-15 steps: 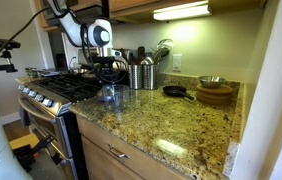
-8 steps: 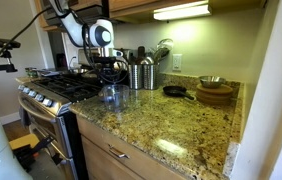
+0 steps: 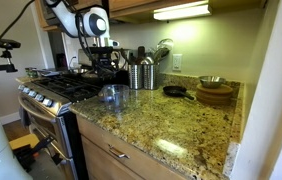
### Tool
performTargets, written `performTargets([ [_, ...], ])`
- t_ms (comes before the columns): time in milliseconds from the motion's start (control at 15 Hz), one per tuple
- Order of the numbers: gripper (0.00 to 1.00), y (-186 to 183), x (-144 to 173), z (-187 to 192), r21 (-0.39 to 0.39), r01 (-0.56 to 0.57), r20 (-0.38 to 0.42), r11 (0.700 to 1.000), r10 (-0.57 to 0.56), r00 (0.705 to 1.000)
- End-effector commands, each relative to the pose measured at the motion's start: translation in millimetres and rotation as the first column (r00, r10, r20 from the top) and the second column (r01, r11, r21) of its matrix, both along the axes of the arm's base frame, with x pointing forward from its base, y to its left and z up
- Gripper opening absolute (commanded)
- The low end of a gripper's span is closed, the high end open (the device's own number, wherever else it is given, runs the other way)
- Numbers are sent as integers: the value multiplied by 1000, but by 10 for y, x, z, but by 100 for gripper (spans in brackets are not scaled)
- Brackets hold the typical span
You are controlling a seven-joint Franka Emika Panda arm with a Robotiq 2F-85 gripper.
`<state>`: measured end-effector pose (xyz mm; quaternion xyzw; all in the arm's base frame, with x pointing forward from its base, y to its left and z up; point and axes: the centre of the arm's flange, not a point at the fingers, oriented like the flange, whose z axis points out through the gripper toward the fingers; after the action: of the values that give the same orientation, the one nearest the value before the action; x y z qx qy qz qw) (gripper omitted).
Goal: Pick up the grey lid from the glass cup, pick up the central part of the cup and put it on the countertop.
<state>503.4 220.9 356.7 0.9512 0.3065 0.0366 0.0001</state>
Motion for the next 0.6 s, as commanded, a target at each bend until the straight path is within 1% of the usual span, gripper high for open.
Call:
performTargets([
  [0, 100, -159, -259, 441, -40, 35, -7, 999, -36, 999],
  [200, 100, -357, -288, 638, -58, 78, -28, 995, -80, 996],
  [400, 100, -585, -252, 693, -74, 140, -31, 987, -143, 989],
  [467, 96, -692, -226, 669, -70, 168, -41, 983, -171, 984],
  [533, 80, -765, -204, 653, -69, 193, -43, 979, -196, 980],
])
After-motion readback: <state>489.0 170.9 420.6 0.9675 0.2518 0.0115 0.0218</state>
